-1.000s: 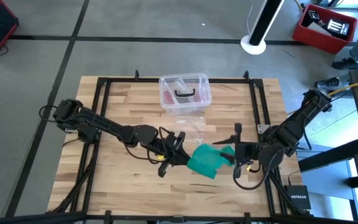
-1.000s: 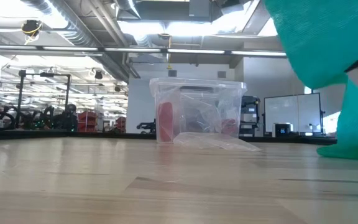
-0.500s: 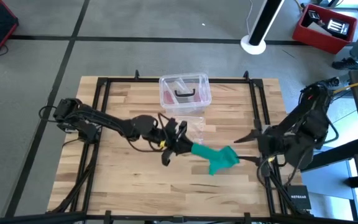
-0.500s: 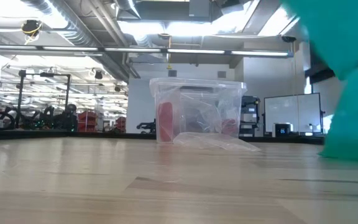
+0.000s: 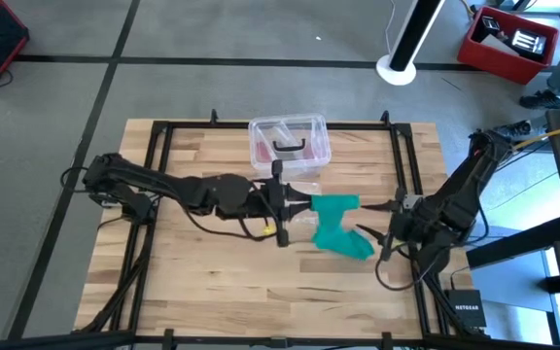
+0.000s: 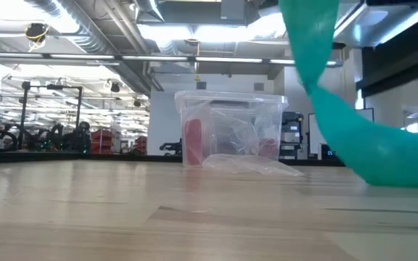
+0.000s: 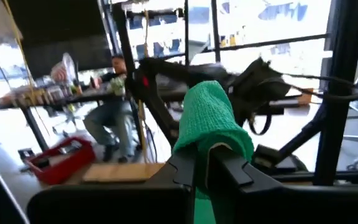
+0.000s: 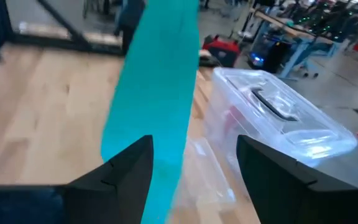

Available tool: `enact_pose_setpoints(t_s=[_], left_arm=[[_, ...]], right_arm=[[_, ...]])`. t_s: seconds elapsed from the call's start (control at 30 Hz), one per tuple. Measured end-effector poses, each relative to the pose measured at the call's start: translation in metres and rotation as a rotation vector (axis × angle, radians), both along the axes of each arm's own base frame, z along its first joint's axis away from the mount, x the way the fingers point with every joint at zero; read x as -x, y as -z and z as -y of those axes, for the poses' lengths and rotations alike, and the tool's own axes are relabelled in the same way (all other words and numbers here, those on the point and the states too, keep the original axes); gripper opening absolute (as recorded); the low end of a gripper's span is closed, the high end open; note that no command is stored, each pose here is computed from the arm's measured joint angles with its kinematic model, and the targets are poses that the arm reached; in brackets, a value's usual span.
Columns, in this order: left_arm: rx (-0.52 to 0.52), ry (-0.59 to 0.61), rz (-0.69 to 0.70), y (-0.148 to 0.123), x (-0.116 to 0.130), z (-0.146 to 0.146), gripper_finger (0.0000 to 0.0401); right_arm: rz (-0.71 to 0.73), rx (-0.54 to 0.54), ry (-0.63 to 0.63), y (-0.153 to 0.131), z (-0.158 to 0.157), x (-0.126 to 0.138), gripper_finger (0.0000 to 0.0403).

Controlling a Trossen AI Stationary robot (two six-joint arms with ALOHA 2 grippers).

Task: Roll bandage
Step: Roll the green bandage

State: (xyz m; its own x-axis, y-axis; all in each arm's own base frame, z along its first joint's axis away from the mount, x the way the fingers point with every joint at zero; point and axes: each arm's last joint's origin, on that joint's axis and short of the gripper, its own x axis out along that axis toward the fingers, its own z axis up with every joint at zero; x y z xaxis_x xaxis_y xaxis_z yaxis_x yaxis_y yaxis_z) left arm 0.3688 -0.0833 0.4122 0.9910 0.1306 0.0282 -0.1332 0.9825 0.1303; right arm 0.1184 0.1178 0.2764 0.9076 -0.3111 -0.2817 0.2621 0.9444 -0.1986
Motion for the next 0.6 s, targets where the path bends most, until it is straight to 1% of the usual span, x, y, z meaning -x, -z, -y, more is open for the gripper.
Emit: enact_pose_setpoints(t_s=[0.07,0.17,0.27,0.37,0.47,0.6], left_arm=[[-0.019,-0.012,0.012,-0.017,0.005,0.004,0.0015],[-0.044,-0.021,0.041,-0.042,0.014,0.012,0.0015],[-0.055,0.001,0.088,-0.069,0.025,0.019,0.0015],[-0.039,0.033,0.086,-0.086,0.036,0.025,0.0015],[-0.062,0.110,-0.013,-0.082,0.041,0.031,0.0015],[-0.092,0.174,-0.159,-0.055,0.037,0.039,0.0015]], right_arm=[[0.042,-0.029,-0.025,-0.006,-0.003,-0.002,0.0232],[0.105,-0.046,-0.080,-0.027,-0.009,-0.006,0.0232],[0.139,-0.058,-0.151,-0.052,-0.012,-0.007,0.0232],[0.152,-0.090,-0.197,-0.067,-0.012,-0.006,0.0232],[0.148,-0.089,-0.204,-0.068,-0.011,-0.006,0.0232],[0.102,-0.075,-0.188,-0.054,-0.013,-0.007,0.0232]])
